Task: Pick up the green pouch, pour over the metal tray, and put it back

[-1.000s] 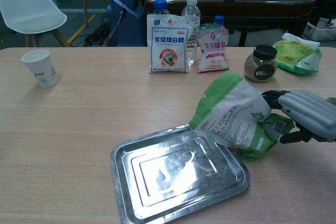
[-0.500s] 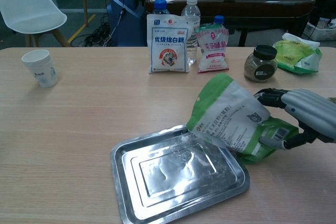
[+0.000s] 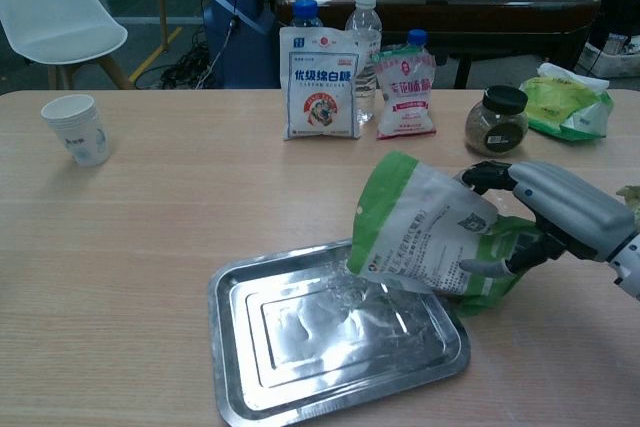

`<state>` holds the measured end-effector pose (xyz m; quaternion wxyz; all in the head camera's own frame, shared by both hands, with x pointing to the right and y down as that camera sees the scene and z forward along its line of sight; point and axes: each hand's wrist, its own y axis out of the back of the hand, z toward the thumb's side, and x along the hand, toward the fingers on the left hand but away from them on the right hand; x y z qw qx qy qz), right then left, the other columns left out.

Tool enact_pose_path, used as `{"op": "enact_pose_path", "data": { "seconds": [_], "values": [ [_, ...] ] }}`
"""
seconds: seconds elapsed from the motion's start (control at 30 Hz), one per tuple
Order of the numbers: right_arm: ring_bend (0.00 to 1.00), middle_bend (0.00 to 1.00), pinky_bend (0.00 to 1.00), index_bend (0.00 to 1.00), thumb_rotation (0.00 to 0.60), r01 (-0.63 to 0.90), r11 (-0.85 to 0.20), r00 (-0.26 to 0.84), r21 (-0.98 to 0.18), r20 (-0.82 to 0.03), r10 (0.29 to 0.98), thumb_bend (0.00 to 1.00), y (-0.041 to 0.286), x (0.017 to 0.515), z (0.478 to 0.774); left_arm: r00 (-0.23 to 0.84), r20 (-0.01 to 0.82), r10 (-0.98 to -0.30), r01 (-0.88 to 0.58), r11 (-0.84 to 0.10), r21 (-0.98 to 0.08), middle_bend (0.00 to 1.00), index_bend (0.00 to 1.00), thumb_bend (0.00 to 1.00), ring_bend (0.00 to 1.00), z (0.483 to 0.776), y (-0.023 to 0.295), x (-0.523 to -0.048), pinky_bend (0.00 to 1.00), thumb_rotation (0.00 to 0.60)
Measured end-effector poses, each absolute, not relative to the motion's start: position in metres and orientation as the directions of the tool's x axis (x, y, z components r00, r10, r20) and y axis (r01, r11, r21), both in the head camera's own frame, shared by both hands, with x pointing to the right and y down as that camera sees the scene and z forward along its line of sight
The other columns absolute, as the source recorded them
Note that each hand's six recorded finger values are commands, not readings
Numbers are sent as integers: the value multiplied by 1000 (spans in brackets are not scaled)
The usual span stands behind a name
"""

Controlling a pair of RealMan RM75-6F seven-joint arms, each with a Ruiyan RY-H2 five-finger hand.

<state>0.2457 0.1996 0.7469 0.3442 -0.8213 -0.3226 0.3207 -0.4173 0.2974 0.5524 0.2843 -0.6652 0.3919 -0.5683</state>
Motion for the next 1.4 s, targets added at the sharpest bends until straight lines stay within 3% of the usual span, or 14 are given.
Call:
{"op": "enact_pose_path", "data": {
  "seconds": [0.17, 0.27, 0.53, 0.97, 1.03, 1.13, 1.27, 1.4],
  "values": [
    [409, 504, 468, 575, 600, 334, -542, 581, -771, -284, 763, 380, 198, 240, 745, 43, 534, -844, -199, -531, -823, 12, 110, 283, 120, 552, 298, -419, 55, 600],
    [466, 547, 522, 624, 600, 353, -521, 575, -777, -258, 776, 444, 196, 240, 740, 44, 534, -844, -202, -531, -823, 12, 110, 283, 120, 552, 298, -419, 55, 600],
    [491, 564, 546, 641, 600, 391, -479, 545, -786, -221, 809, 448, 193, 251, 734, 47, 534, -844, -204, -532, -822, 12, 110, 284, 120, 553, 299, -418, 54, 600],
    [473, 548, 544, 641, 600, 370, -494, 529, -787, -258, 808, 448, 216, 285, 732, 41, 546, -837, -206, -542, -815, 12, 110, 283, 120, 554, 303, -419, 54, 600],
    [445, 523, 507, 639, 600, 358, -501, 529, -788, -270, 804, 447, 220, 291, 732, 45, 546, -836, -206, -543, -814, 12, 110, 283, 120, 554, 303, -418, 54, 600],
    [362, 449, 388, 566, 600, 341, -508, 528, -791, -286, 800, 394, 226, 299, 731, 49, 547, -836, -208, -544, -813, 13, 110, 284, 120, 554, 303, -416, 54, 600],
    [209, 307, 208, 336, 600, 309, -520, 529, -796, -311, 790, 251, 232, 307, 732, 50, 548, -835, -207, -546, -812, 12, 110, 283, 120, 555, 303, -416, 54, 600],
    [114, 206, 130, 159, 600, 305, -529, 527, -792, -323, 786, 185, 234, 309, 731, 54, 546, -836, -208, -544, -813, 12, 110, 284, 120, 555, 301, -416, 54, 600]
  ]
}}
